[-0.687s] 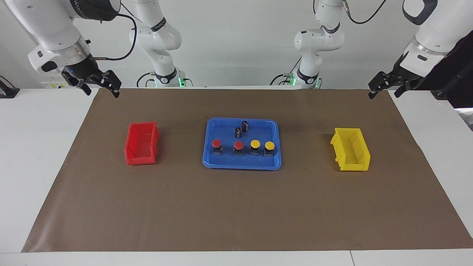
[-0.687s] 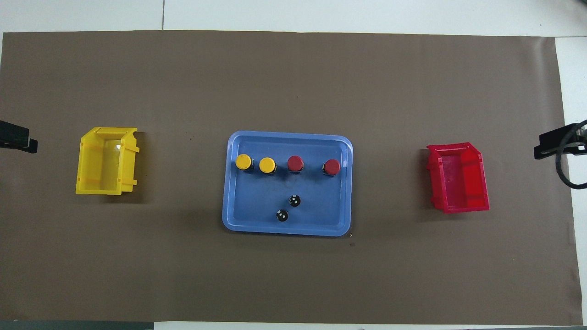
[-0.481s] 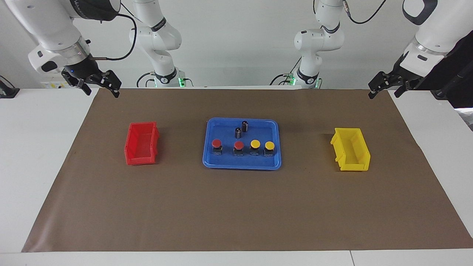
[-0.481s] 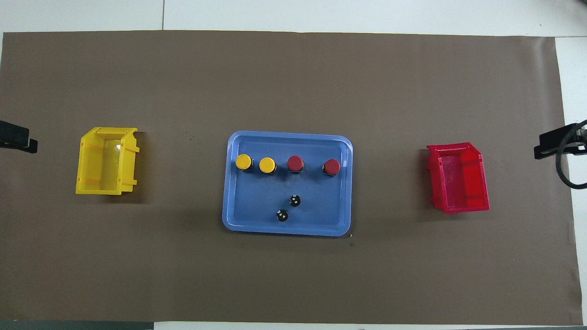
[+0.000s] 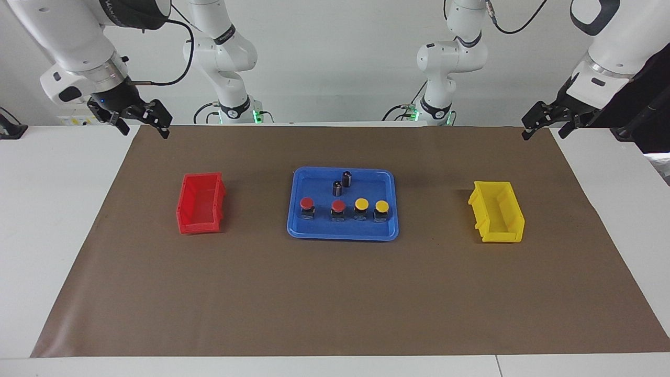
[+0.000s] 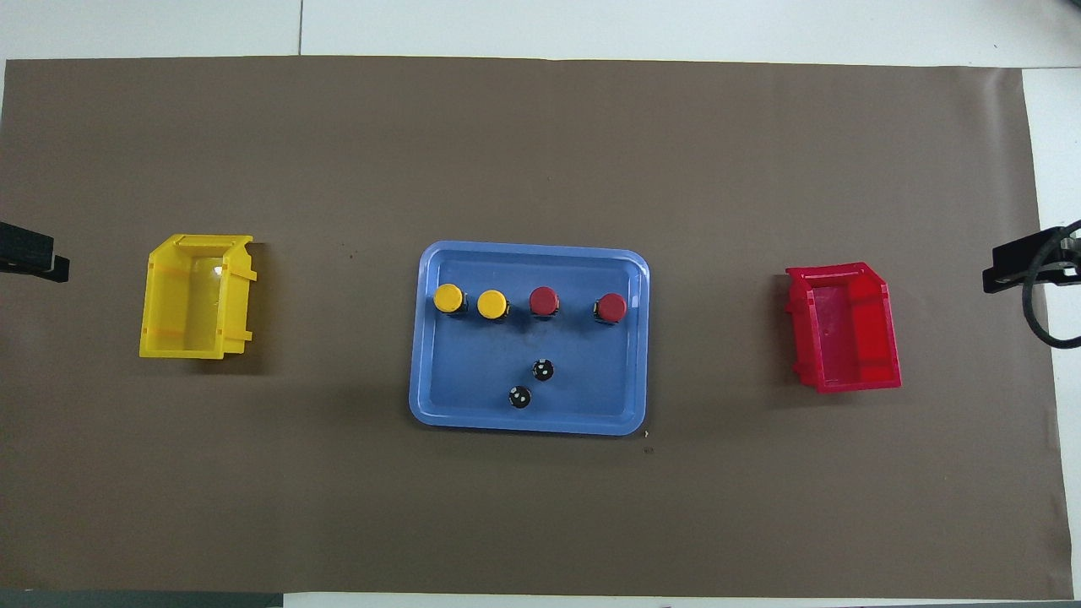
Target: Sort red and yellow buttons by color
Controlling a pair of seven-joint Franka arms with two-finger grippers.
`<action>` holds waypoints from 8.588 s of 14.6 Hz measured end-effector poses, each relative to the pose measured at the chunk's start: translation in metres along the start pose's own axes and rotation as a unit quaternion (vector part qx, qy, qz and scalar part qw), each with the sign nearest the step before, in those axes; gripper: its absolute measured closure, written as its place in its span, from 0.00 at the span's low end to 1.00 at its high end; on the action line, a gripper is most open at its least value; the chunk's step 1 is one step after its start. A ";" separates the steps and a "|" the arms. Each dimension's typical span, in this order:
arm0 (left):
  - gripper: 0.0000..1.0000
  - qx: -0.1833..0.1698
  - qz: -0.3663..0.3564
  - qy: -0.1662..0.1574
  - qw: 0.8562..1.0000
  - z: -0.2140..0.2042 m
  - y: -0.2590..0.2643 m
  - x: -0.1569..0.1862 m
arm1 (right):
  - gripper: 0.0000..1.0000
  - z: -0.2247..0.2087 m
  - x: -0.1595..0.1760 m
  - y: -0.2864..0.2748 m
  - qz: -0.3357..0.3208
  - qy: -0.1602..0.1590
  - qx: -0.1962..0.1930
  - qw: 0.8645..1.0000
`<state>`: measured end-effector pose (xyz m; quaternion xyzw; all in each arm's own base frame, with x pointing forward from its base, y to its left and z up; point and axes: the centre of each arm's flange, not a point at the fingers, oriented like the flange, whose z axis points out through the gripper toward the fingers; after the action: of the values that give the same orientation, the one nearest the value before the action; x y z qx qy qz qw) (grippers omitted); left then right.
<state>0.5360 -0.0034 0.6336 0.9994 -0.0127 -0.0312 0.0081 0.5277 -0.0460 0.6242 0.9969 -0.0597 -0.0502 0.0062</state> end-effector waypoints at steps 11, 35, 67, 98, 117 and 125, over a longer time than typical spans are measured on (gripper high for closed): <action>0.00 0.000 0.000 0.000 1.000 0.000 0.000 0.000 | 0.00 -0.002 0.002 -0.026 -0.022 0.016 0.018 0.999; 0.00 0.002 0.022 -0.004 1.000 0.003 0.024 0.000 | 0.17 0.263 -0.006 -0.345 -0.039 0.077 0.014 0.996; 0.00 0.032 0.109 0.014 0.993 -0.016 0.029 -0.012 | 0.59 0.179 -0.033 -0.026 -0.136 0.038 -0.020 0.990; 0.28 -0.014 0.003 0.071 0.997 0.269 0.330 -0.015 | 0.18 0.202 -0.008 -0.029 -0.145 0.048 -0.006 0.988; 0.59 0.019 -0.014 0.024 0.999 0.153 0.280 0.002 | 0.00 0.026 -0.013 -0.086 -0.110 0.033 -0.001 0.993; 0.59 0.018 0.027 0.002 0.999 0.100 0.068 0.029 | 0.00 0.042 -0.006 -0.253 -0.029 0.086 0.050 0.995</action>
<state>0.5569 -0.0739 0.5336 0.9987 -0.0402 -0.0285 -0.0086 0.5477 0.2058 0.5778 0.9979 -0.0328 0.0391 -0.0401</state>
